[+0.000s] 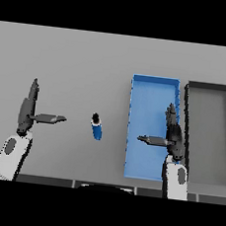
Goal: Pick up the blue pipe and place it into the blue bin.
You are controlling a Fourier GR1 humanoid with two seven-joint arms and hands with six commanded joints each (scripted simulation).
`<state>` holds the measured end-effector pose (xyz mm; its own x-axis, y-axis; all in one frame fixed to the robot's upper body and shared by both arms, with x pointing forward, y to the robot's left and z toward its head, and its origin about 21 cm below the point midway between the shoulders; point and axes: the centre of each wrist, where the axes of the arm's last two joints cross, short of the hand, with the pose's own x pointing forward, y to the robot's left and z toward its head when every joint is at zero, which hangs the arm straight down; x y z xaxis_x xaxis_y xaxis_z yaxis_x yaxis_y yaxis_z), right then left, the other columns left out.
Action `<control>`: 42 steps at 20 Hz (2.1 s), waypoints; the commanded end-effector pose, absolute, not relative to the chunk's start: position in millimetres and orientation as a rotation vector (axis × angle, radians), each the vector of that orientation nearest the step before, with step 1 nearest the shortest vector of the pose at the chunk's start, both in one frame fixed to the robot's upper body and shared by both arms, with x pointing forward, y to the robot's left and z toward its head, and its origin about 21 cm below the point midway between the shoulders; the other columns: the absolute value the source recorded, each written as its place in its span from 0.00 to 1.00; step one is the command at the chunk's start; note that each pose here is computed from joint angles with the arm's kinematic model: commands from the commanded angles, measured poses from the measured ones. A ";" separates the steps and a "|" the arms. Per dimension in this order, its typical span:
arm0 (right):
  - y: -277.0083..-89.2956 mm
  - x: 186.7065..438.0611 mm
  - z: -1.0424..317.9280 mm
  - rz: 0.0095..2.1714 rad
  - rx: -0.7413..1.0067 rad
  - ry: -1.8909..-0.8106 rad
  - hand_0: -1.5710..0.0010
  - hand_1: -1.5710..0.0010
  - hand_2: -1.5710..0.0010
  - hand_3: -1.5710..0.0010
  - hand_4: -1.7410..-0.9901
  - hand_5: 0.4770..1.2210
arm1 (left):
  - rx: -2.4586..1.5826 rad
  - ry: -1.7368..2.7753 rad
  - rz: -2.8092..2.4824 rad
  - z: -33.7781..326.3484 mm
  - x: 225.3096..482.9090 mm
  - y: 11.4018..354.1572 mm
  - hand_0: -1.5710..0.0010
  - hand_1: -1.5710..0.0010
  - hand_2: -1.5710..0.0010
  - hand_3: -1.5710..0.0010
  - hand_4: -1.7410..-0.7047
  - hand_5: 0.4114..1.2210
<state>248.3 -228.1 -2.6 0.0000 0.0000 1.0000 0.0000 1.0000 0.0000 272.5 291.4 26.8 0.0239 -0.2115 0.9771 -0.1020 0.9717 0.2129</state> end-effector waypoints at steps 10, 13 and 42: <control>-228.4 232.5 6.0 0.267 -0.063 -1.657 1.00 1.00 1.00 1.00 0.69 0.19 | 0.073 -1.545 -0.481 46.3 276.3 325.9 1.00 1.00 1.00 1.00 0.64 0.22; -227.8 230.4 9.6 0.316 -0.098 -1.641 1.00 1.00 1.00 1.00 0.72 0.18 | 0.046 -1.537 -0.530 43.4 274.1 328.3 1.00 1.00 1.00 1.00 0.64 0.23; -227.2 220.3 16.1 0.317 -0.112 -1.648 1.00 1.00 1.00 1.00 0.72 0.17 | -0.345 -1.413 -0.861 -15.3 268.9 178.5 1.00 1.00 1.00 1.00 0.59 0.06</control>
<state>220.3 -227.2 16.2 -0.1083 0.2599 0.9596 -0.1142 0.9556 -0.2717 269.0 178.1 -15.2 -0.0709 -0.3168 0.9458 0.6970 0.6626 0.2742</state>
